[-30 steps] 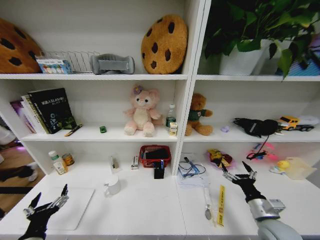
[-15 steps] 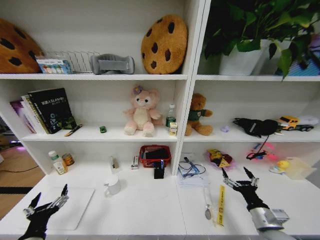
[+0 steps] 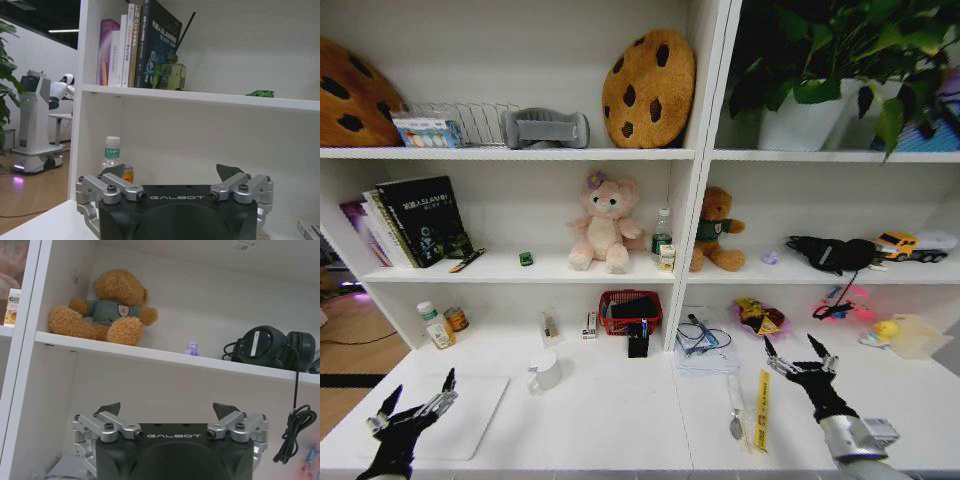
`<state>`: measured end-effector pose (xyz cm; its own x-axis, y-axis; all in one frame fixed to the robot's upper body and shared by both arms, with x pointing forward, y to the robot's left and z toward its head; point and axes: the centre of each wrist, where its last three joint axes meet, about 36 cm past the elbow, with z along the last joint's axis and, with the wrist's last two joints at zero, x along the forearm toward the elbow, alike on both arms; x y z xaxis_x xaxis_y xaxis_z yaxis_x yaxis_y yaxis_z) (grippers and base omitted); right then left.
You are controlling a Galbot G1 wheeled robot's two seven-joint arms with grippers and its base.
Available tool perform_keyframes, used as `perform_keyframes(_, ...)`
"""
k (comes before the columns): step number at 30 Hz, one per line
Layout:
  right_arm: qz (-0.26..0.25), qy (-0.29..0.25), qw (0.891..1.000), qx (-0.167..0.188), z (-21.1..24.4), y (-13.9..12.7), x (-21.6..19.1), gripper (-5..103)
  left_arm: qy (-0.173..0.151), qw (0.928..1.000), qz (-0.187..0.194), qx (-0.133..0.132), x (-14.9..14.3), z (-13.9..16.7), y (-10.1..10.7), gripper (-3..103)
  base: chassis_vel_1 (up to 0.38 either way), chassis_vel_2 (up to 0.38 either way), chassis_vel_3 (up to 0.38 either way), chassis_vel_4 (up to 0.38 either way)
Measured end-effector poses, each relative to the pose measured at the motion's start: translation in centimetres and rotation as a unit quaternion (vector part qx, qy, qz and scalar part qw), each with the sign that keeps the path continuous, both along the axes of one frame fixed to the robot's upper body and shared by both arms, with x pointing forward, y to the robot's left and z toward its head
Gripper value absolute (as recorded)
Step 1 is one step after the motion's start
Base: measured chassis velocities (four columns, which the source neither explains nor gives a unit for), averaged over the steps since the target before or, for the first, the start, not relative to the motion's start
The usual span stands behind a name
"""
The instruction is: Organize the objects on the table.
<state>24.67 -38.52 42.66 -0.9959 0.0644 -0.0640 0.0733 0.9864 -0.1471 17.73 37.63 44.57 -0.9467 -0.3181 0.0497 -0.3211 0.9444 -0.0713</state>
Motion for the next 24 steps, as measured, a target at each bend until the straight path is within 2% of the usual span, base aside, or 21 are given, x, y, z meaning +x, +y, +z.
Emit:
perform_keyframes(9,0.0,0.001,1.0,0.0,-0.02,-0.02,0.01,100,0.0,1.0,0.0,0.0,0.0,0.0,0.0,100,0.036,0.03,-0.032,-0.032)
perform_keyframes(24,0.0,0.001,1.0,0.0,-0.04,-0.01,0.03,100,0.0,1.0,0.0,0.0,0.0,0.0,0.0,100,0.146,0.158,-0.157,-0.153)
